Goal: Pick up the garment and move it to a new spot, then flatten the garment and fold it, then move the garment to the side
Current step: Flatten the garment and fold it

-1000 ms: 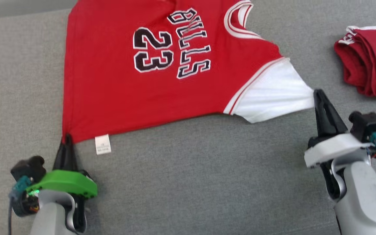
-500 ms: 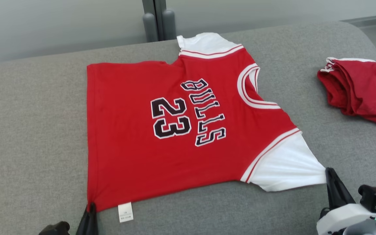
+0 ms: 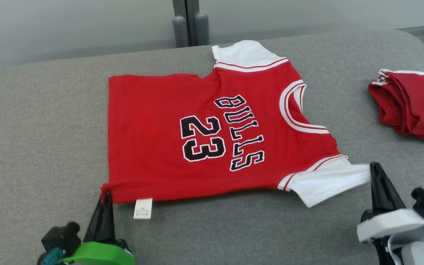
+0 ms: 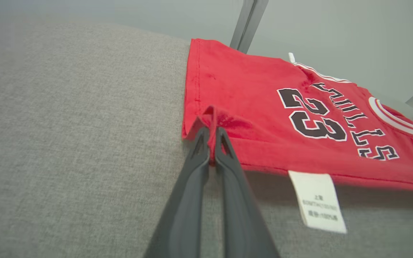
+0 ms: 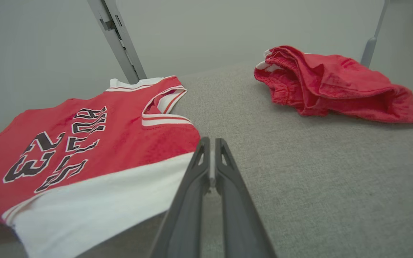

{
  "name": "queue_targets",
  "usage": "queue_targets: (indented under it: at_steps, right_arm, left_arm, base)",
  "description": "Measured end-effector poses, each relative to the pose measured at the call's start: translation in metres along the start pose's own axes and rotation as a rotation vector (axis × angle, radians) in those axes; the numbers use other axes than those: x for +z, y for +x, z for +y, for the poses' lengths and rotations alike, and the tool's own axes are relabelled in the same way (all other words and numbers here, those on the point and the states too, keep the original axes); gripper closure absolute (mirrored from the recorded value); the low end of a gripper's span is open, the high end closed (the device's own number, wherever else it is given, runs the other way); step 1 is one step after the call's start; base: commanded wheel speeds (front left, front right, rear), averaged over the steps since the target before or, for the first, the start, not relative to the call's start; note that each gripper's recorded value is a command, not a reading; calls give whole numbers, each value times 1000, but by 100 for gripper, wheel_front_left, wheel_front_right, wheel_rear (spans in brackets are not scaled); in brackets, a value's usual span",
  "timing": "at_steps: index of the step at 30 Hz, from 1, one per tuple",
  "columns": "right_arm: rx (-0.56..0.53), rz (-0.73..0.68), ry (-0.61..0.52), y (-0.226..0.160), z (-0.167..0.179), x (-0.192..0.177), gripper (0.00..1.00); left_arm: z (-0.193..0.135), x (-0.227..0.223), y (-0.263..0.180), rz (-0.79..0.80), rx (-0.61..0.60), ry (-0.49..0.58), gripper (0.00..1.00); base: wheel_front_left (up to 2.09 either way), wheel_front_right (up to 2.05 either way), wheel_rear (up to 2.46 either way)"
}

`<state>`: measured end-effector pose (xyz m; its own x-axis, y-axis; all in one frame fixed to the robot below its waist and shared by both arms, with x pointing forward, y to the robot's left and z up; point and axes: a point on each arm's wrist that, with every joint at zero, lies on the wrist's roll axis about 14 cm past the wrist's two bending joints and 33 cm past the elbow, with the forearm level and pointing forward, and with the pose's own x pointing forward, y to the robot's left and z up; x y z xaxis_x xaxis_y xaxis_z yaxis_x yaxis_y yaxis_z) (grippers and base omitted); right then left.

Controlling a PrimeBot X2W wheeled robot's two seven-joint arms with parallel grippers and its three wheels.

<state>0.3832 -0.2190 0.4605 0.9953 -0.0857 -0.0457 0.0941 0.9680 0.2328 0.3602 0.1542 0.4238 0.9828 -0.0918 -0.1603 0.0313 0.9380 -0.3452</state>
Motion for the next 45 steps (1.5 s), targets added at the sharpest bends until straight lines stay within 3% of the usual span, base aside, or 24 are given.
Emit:
queue_targets:
  at_steps: [9,24,25,26,27,36,45]
  right_arm:
    - [92,-137,-29,72,36,44,100]
    - [127,-79,-131,149,54,20,100]
    - [126,-70,-133,151,54,17,84]
    - [123,-65,-133,152,53,15,44]
    - [118,-60,-131,153,51,13,0]
    - [114,-57,-129,134,46,7,0]
    - [102,79,-154,104,33,-40,0]
  left_arm:
    - [-7,30,55,-78,-32,17,100]
    - [10,19,117,-30,-16,49,100]
    - [14,18,118,-28,-5,46,65]
    - [17,18,119,-27,3,44,7]
    - [19,17,119,-26,11,41,0]
    - [19,4,102,-1,25,23,0]
    - [27,-31,89,103,52,18,0]
  base:
    - [0,0,0]
    - [0,0,0]
    - [0,0,0]
    - [0,0,0]
    - [0,0,0]
    - [0,0,0]
    - [0,0,0]
